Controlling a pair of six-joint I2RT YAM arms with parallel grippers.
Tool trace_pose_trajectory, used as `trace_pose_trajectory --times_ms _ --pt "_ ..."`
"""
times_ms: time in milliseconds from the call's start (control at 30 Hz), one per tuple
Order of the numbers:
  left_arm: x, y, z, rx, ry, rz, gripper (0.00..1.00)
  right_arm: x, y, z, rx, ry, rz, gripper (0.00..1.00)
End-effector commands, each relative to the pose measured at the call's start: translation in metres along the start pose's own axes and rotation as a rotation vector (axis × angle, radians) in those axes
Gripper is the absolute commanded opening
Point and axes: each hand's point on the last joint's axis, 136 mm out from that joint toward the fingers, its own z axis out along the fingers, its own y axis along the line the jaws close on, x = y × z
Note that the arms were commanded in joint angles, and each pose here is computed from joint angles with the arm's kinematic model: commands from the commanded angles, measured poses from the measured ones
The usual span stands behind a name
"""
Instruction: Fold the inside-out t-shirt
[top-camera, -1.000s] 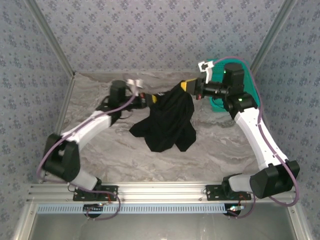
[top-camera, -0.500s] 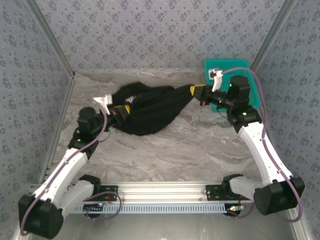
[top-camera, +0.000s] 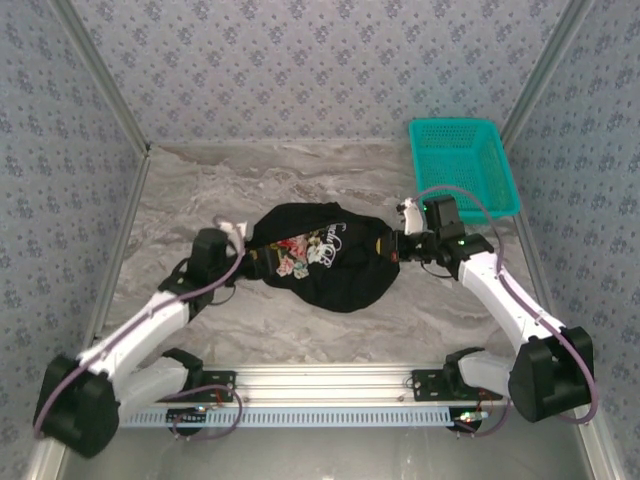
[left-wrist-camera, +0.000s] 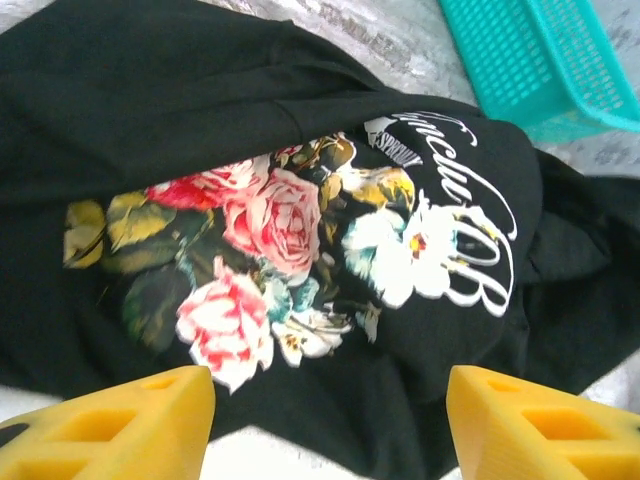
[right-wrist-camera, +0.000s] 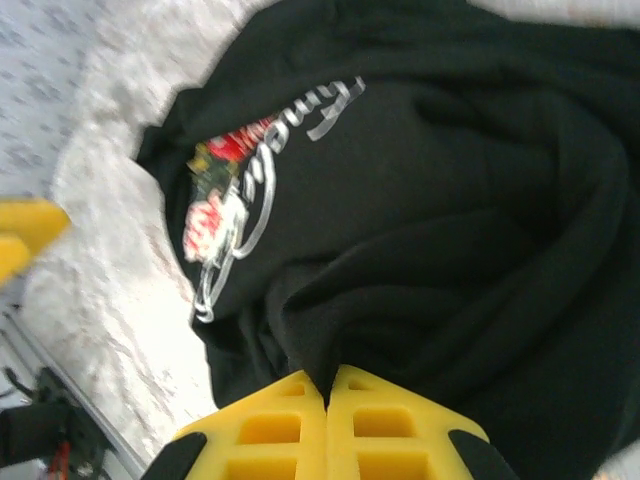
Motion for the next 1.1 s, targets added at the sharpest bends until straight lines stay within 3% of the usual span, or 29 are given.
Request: trace_pose_trajectory --times_ms 0,233,433,533,600,700,767,800,967,1067 --pt "-0.025 -0.035 0.033 0.015 0.034 0.111 0.67 0.042 -0.028 0.001 0.17 0.143 0.034 0.0" --pt "0.003 -0.09 0.119 0.053 0.319 0.386 0.79 0.08 -0.045 0.002 0.265 0.208 0.124 0.0" --pt "0.019 -0.097 0.17 -0.021 0.43 0.578 0.82 0.078 -0.045 -0.005 0.266 0.163 0.126 0.0" --pt "0.026 -0.108 0.188 -0.004 0.459 0.651 0.76 0.079 -0.044 -0.003 0.256 0.165 0.128 0.0" --pt "0.03 -0.113 0.198 -0.001 0.474 0.692 0.66 0.077 -0.044 -0.004 0.25 0.158 0.13 0.0" --pt "0.023 -0.115 0.205 -0.012 0.467 0.699 0.36 0.073 -0.045 -0.006 0.254 0.147 0.121 0.0" --pt "-0.005 -0.12 0.199 -0.012 0.399 0.622 0.15 0.07 -0.045 -0.01 0.258 0.127 0.097 0.0" --pt "-0.021 -0.126 0.192 0.02 0.36 0.56 0.11 0.066 -0.045 -0.013 0.264 0.107 0.083 0.0" --pt "-0.137 -0.173 0.096 0.4 0.052 0.133 0.03 0.027 -0.03 -0.041 0.257 -0.083 -0.048 0.0" --pt "-0.182 -0.177 0.037 0.502 -0.097 0.024 0.0 0.005 -0.018 -0.057 0.24 -0.203 -0.116 0.0"
